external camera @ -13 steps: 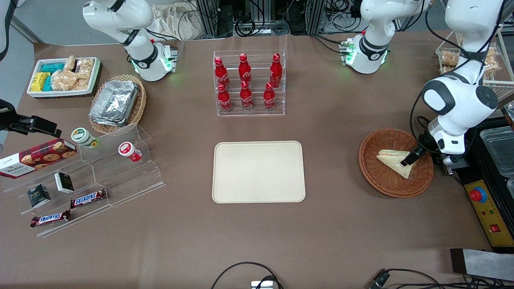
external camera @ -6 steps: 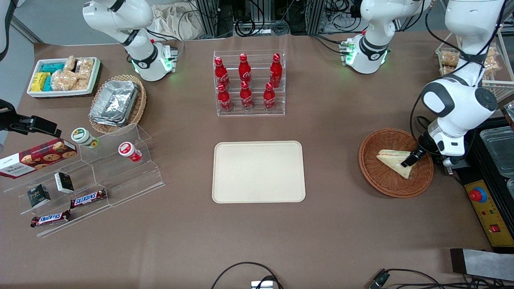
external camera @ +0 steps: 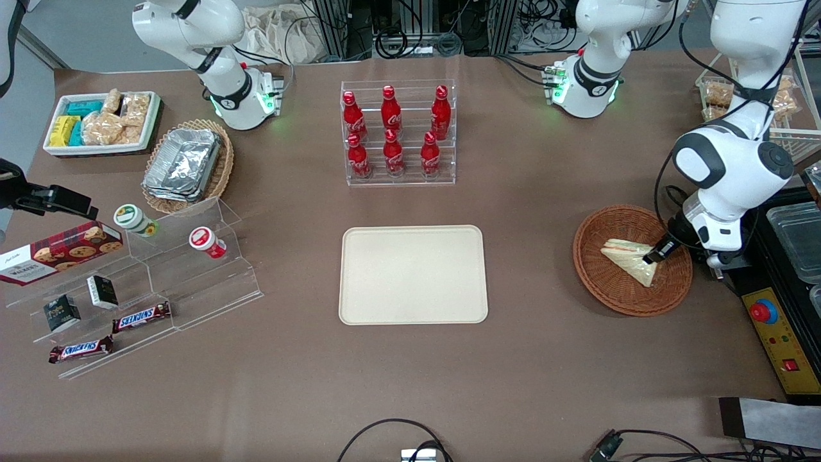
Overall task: Place sandwich from basket to tray
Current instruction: 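Close the left gripper on the sandwich and lift it from the basket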
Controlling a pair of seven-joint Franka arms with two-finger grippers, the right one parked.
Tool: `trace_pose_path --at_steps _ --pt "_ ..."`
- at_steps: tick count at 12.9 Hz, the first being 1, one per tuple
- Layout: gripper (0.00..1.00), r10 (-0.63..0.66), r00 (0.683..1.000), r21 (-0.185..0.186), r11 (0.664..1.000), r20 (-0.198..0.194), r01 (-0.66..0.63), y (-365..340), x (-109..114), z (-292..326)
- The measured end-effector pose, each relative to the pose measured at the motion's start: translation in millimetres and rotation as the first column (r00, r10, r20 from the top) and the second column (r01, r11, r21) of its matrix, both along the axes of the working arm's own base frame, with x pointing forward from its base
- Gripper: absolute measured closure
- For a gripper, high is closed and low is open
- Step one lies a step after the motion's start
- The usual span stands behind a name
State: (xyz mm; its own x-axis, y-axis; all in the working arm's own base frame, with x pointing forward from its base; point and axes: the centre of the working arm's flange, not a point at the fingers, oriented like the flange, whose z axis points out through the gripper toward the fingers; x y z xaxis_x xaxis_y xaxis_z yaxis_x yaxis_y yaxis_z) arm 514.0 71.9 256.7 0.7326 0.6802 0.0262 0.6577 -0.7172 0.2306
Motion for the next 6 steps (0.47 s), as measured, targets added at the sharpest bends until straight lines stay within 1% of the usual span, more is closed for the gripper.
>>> trace_pose_path --at_steps 2,4,5,6 --pt "0.75 -0.011 1.000 0.001 1.000 0.009 0.011 -4 3 4" --pt "0.75 -0.028 0.999 0.001 1.000 0.030 0.028 -12 8 16" --pt "0.75 -0.047 0.998 0.003 0.999 0.032 0.047 -15 9 24" --pt "0.75 -0.084 0.996 0.015 0.996 0.028 0.084 -19 9 35"
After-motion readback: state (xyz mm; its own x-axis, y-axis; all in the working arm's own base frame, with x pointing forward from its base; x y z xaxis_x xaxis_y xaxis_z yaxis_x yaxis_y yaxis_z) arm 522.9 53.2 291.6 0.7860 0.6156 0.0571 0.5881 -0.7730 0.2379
